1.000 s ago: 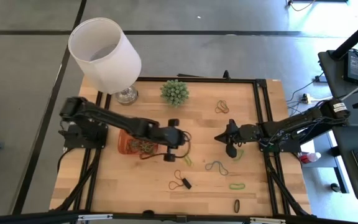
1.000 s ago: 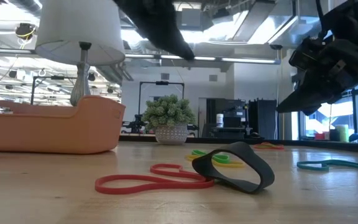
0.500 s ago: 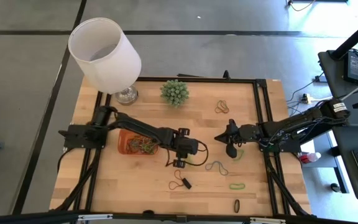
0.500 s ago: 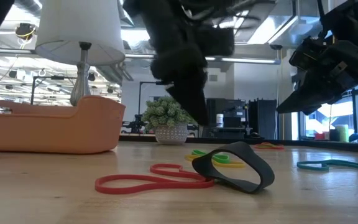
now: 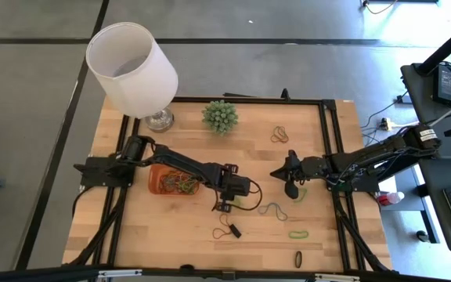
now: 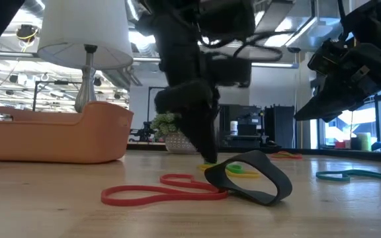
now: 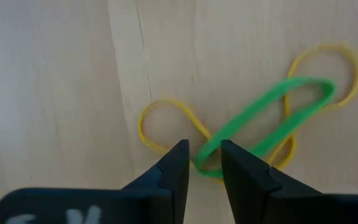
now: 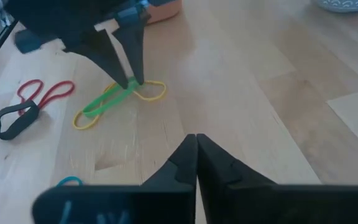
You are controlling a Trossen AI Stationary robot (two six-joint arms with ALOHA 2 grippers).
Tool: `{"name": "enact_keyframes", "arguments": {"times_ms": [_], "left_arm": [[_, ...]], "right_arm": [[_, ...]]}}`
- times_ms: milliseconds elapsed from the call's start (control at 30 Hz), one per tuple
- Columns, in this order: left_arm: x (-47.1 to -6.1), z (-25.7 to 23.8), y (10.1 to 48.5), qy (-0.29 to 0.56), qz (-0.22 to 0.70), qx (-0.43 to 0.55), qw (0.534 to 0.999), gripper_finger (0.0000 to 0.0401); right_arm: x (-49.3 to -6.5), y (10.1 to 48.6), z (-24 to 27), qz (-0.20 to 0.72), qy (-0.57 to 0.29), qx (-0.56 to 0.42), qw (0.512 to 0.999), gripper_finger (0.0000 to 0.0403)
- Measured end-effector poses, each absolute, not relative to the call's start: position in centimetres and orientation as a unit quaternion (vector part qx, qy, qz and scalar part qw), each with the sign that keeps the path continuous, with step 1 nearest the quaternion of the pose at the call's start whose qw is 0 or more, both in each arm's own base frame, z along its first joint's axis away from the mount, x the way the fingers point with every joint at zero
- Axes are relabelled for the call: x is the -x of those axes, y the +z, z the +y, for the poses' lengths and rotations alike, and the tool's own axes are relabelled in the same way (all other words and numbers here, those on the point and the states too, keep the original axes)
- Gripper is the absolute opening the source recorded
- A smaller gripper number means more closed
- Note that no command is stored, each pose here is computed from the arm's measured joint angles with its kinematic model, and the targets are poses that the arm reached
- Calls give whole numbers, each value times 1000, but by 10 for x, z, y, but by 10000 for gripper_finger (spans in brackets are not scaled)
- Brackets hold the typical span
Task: Pick and place rubber bands into bin
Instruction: Put the green rubber band into the orange bin
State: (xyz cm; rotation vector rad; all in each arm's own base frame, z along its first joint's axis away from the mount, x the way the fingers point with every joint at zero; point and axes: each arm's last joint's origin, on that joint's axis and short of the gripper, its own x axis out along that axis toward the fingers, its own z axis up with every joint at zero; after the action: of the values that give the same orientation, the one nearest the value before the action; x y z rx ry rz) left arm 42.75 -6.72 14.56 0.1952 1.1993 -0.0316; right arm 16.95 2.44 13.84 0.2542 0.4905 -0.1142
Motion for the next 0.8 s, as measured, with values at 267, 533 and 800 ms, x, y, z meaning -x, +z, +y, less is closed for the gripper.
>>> {"name": "enact_keyframes", "arguments": {"times_ms": [267,533,800], "left_arm": [[-428,-66,141,-25,567,-88,818,57],[-427,-67,142,-41,574,-83,814,5],[-416,-66,180,-32,556,-69,828,3]], "right_arm": [[-170,138,24,242,-57,-125,960,15],[-170,138,24,242,-57,-125,960,6],[-169,138,24,244,-57,-125,960,16]]}}
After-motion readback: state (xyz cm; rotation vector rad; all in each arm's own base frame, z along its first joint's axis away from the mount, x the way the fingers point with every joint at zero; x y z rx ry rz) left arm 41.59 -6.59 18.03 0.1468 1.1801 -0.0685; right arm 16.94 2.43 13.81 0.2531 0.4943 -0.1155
